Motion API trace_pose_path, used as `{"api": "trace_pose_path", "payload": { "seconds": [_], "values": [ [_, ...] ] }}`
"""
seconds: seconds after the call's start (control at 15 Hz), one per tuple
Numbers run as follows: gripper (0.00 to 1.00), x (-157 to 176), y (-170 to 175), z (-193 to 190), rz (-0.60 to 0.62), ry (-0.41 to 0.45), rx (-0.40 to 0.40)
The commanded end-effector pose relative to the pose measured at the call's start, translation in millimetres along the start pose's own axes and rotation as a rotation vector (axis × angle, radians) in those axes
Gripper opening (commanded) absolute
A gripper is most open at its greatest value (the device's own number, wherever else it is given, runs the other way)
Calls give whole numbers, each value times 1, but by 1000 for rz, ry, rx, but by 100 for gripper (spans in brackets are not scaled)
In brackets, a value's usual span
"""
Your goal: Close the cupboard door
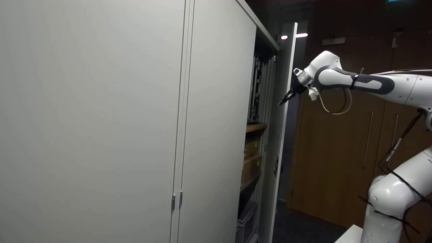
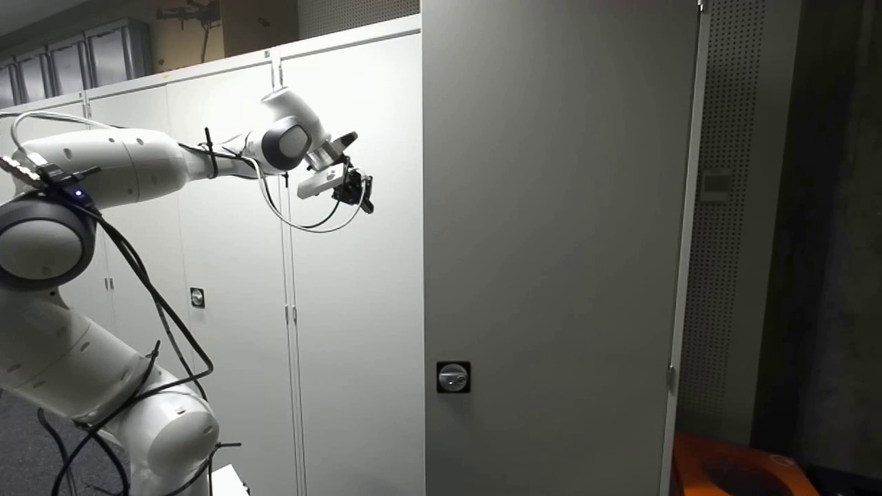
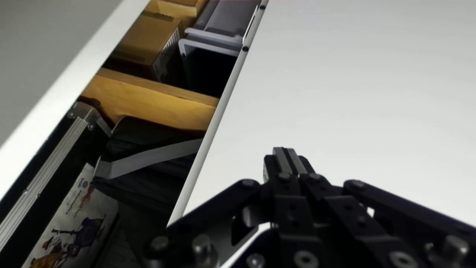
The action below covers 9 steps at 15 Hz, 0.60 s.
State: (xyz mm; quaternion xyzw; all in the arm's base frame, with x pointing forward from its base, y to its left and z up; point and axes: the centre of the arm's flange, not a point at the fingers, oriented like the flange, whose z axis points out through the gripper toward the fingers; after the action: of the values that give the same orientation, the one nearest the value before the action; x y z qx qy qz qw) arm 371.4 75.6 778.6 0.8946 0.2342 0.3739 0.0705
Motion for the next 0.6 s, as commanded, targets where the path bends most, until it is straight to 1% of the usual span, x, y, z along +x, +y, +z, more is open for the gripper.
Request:
{"api": "trace_pose_path", "payload": {
  "seconds": [0.0, 0.13, 0.27, 0.53],
  "values": [
    [0, -27, -24, -27, 77, -73, -54],
    [0, -38, -25, -38, 138, -115, -99],
    [0, -51, -16, -50, 216, -145, -150],
    [0, -80, 23, -71, 377, -175, -233]
  ]
}}
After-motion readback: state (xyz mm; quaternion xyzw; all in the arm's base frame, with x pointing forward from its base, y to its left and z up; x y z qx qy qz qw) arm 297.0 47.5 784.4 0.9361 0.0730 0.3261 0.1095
